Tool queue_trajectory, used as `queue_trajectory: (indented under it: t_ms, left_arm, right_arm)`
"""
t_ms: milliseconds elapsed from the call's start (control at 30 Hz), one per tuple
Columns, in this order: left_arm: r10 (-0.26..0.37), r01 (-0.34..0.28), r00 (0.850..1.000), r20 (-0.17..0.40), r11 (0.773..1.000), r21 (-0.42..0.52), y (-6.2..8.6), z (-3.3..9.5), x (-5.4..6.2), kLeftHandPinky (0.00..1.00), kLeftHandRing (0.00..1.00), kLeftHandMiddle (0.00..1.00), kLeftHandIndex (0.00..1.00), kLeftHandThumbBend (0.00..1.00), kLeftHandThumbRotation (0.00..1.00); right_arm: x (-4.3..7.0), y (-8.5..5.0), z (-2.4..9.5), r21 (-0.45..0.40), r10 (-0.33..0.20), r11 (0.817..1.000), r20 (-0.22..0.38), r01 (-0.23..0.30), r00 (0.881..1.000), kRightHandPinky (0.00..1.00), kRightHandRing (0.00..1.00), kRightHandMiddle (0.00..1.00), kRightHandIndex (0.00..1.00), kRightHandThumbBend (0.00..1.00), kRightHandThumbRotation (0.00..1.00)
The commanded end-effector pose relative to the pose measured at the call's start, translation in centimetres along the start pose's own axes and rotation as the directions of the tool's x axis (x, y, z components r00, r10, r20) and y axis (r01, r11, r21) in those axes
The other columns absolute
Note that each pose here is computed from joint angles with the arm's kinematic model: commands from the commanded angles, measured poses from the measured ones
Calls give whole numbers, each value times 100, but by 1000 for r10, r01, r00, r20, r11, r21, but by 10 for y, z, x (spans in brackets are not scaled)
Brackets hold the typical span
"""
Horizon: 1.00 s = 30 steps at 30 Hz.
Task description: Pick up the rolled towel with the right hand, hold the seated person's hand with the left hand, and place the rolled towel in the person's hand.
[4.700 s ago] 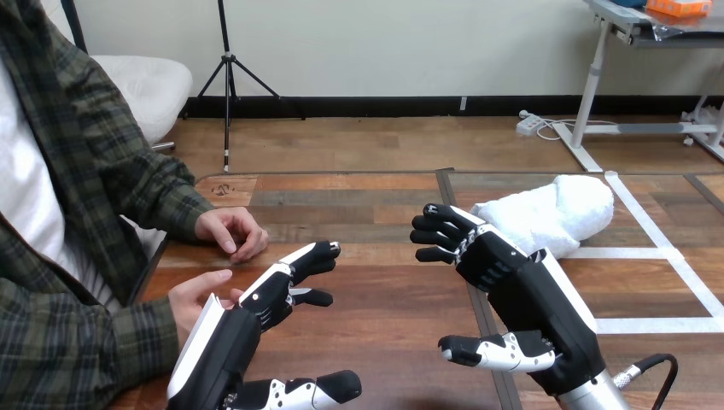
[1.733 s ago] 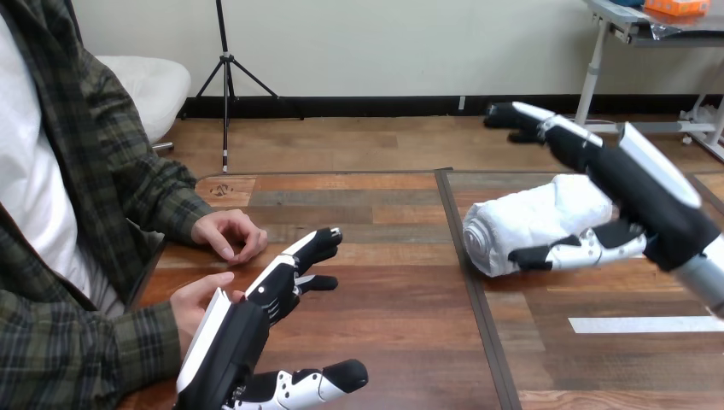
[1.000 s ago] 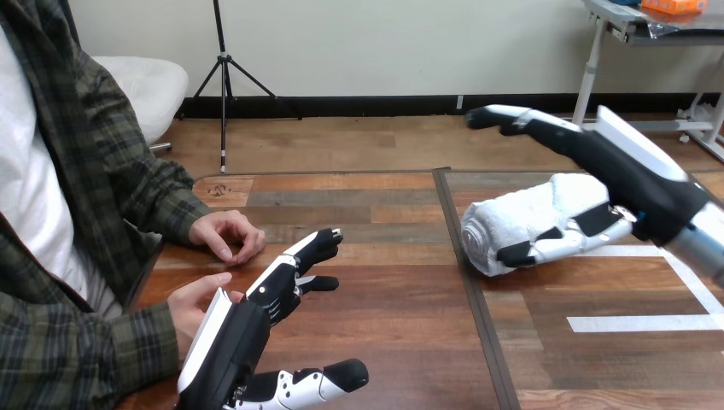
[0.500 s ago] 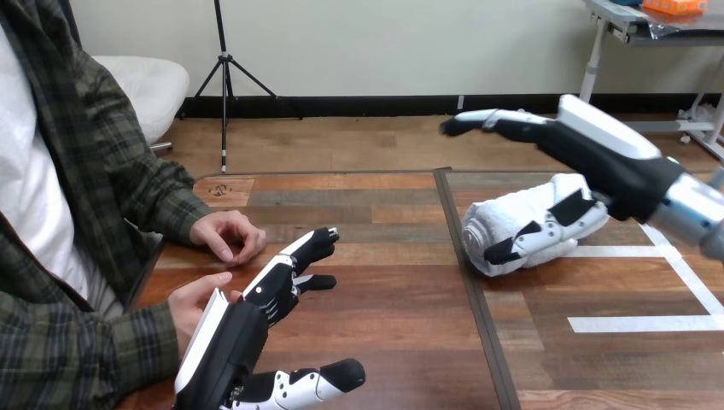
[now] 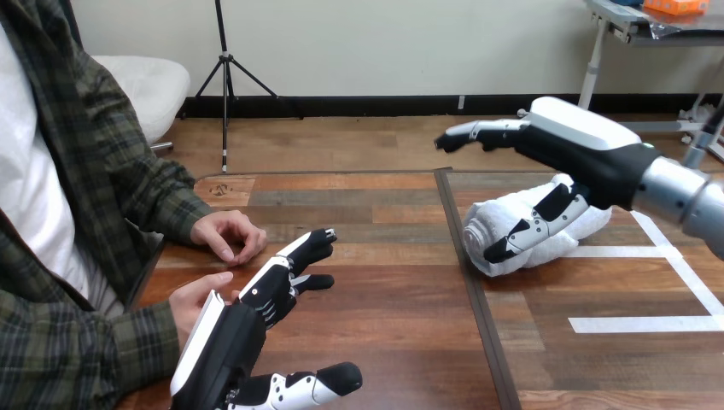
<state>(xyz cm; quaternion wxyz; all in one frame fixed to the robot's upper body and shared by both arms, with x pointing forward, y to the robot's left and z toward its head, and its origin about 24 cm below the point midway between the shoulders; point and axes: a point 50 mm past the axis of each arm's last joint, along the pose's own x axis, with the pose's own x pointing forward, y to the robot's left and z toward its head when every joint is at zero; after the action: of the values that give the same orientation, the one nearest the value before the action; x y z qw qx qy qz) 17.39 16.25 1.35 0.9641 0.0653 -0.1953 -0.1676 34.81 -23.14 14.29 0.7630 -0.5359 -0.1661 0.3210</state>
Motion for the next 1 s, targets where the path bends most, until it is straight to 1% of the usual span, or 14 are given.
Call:
queue_trajectory:
  t_ms: [0,67,133,167,233,333,433,567,633,667,833,967]
  left_arm:
    - [7,-8,996,94,1000,10,6,13,12,78,89,90,85,100,45]
    - [5,-7,995,98,1000,20,7,13,12,78,89,90,85,100,45]
    - [3,-6,995,102,1000,25,7,14,11,77,88,90,85,100,46]
    - [4,-7,995,103,1000,30,7,14,11,77,88,90,85,100,46]
    - [6,-9,995,104,999,35,7,15,10,76,87,90,85,100,47]
    - [11,-12,995,101,1000,9,7,14,9,75,87,89,85,100,47]
    - [14,-16,995,102,1000,18,7,15,7,75,87,89,84,100,47]
    - [14,-15,995,97,1000,10,8,16,6,74,87,89,84,100,47]
    - [16,-16,995,95,1000,0,8,17,5,75,87,89,84,100,46]
    - [18,-18,996,93,1000,0,8,17,4,75,88,89,84,100,46]
    - [22,-22,995,96,1000,-1,9,18,2,76,88,89,83,100,44]
    - [21,-22,996,91,1000,4,10,19,-1,76,88,90,83,100,44]
  right_arm:
    - [8,-32,2,-101,-39,994,-42,35,998,81,87,85,86,100,22]
    - [10,-32,1,-122,-32,992,-59,25,998,81,87,85,86,100,22]
    - [11,-31,1,-140,-33,990,-62,24,997,80,86,84,86,100,22]
    - [12,-31,-1,-146,-24,989,-87,11,996,79,86,83,86,100,22]
    - [14,-31,-3,-152,-13,988,-117,-5,993,79,86,84,86,100,23]
    - [15,-31,-5,-177,-18,984,-131,-5,991,79,86,84,86,100,22]
    - [17,-31,-7,-198,-10,980,-160,-23,987,79,86,84,86,100,22]
    - [19,-31,-11,-234,1,971,-213,-52,977,79,86,84,86,100,22]
    - [20,-31,-13,-248,3,967,-230,-62,973,79,86,84,86,100,22]
    - [20,-31,-14,-254,6,965,-247,-71,969,79,86,85,86,100,22]
    - [21,-30,-17,-281,15,955,-288,-99,958,81,87,86,87,100,23]
    - [20,-30,-20,-277,21,954,-317,-114,948,81,88,86,88,100,25]
